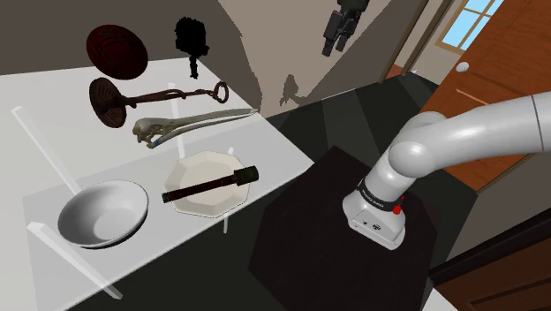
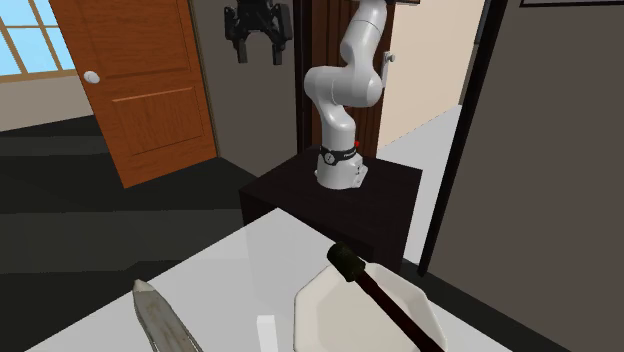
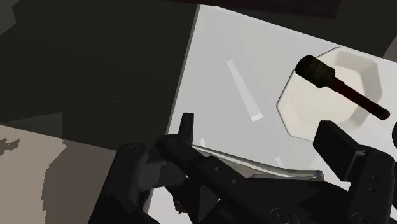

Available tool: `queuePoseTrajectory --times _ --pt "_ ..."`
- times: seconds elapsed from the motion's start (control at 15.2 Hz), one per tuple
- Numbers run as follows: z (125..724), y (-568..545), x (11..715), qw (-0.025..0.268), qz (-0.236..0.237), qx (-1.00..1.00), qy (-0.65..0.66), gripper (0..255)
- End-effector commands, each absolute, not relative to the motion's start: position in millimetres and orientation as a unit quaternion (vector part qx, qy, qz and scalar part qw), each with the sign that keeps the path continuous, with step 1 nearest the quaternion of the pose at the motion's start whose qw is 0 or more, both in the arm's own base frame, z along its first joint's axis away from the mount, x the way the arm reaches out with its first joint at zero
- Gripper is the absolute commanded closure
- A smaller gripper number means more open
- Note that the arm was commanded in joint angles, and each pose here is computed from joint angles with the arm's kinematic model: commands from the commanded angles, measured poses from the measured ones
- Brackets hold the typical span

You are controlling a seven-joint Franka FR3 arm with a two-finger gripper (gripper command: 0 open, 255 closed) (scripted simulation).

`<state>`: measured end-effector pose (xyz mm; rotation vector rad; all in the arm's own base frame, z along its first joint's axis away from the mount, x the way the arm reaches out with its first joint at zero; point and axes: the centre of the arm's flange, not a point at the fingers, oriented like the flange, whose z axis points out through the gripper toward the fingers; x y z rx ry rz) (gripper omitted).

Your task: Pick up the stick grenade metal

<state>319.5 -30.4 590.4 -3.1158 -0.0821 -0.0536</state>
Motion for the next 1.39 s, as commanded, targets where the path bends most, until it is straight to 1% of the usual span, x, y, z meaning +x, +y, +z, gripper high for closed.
queuePoseTrajectory --times 0.0,0.66,1.32 --pt "590.4 -30.4 319.5 0.012 -0.017 -0.999 -0.026 0" --pt "506.5 53.7 381.7 0.0 -0.014 -0.986 -0.164 0" --pt "419.9 149.1 418.8 -0.012 -0.011 -0.954 -0.299 0"
